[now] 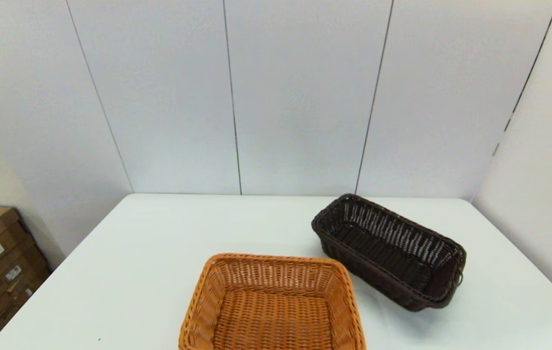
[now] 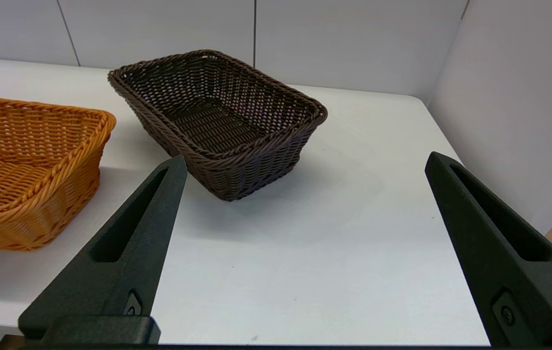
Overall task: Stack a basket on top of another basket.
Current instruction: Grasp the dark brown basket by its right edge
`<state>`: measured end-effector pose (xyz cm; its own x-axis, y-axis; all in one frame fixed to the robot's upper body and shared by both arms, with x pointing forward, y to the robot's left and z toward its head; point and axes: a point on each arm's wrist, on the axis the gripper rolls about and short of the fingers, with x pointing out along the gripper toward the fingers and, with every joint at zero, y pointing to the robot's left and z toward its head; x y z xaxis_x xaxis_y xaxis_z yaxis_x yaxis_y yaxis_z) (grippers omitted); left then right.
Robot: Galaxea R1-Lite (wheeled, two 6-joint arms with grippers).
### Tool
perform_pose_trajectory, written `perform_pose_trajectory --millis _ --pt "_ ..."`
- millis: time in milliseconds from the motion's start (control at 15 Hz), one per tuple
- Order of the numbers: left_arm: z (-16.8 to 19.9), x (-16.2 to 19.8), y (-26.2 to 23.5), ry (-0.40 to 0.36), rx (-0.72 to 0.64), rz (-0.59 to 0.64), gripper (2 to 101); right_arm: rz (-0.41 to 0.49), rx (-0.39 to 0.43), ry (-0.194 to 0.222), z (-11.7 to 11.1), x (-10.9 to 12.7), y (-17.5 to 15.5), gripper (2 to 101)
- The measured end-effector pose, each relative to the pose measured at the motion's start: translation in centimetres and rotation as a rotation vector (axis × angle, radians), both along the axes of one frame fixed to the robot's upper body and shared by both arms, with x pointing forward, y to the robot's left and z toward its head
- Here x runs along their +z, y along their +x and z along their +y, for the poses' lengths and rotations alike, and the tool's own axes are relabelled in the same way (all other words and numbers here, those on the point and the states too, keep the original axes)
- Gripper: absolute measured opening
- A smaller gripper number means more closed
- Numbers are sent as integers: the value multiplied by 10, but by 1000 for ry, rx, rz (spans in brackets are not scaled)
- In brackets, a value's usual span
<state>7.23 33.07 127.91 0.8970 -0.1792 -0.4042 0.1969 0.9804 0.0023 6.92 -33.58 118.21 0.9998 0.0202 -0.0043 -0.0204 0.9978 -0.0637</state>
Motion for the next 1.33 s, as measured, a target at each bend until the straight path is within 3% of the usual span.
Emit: perform_pose_trajectory --millis 733,1333 --pt "0 -48 -28 -4 23 -137 977 0 2 -4 0 0 0 973" --pt "2 -82 -10 76 121 -422 978 -1 2 -9 0 0 0 973"
